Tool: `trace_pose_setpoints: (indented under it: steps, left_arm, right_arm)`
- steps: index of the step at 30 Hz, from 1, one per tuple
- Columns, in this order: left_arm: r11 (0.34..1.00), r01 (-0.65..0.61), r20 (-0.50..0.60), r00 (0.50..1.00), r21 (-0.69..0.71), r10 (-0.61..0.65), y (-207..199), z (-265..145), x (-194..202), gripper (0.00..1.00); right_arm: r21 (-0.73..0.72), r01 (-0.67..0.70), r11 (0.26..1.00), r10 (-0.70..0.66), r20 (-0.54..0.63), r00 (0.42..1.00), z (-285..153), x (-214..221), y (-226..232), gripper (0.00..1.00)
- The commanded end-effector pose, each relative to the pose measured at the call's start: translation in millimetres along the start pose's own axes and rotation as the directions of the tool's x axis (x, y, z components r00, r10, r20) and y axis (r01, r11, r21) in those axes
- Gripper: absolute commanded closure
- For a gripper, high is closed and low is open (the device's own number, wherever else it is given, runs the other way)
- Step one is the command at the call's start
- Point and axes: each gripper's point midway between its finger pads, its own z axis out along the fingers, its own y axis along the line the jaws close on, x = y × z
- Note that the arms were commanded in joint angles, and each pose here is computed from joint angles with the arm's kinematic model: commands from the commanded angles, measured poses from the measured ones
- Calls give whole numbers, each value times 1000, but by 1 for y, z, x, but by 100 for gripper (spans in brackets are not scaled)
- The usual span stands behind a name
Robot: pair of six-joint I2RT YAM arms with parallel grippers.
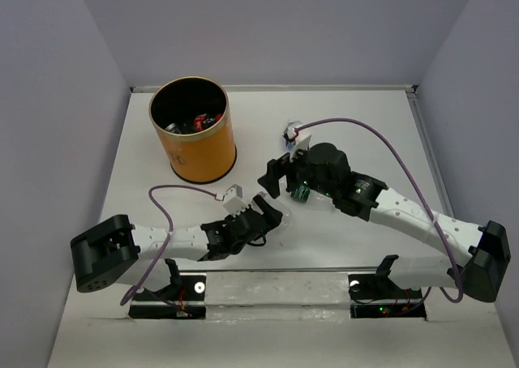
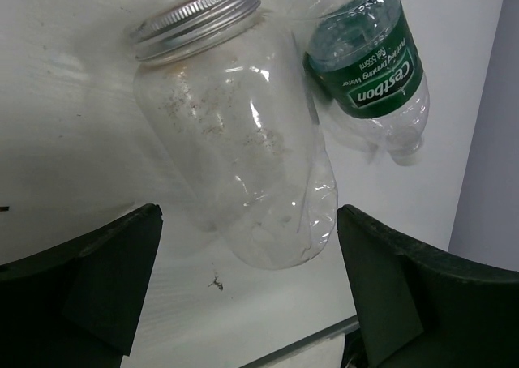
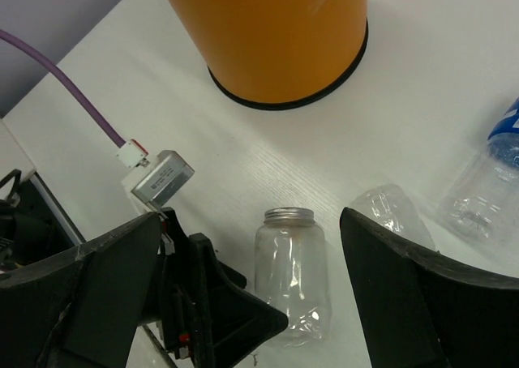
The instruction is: Put the plastic bottles in the bin
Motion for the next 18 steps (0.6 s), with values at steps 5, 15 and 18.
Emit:
trace_pose_setpoints:
  steps: [5, 15, 18]
  left_arm:
    - [999, -39, 108, 993, -37, 43, -11, 20, -19, 1]
    - [992, -63, 176, 981, -112, 82, 12, 35, -36, 10]
    - [989, -74, 190, 977, -124, 97, 16, 38, -37, 11]
  right_arm:
    - [-65, -60, 996, 63, 51, 997, -9, -3, 13, 4]
    - [0, -94, 996, 94, 8, 996, -25, 25, -3, 5]
    - [21, -100, 995, 101, -15, 995, -24, 34, -9, 7]
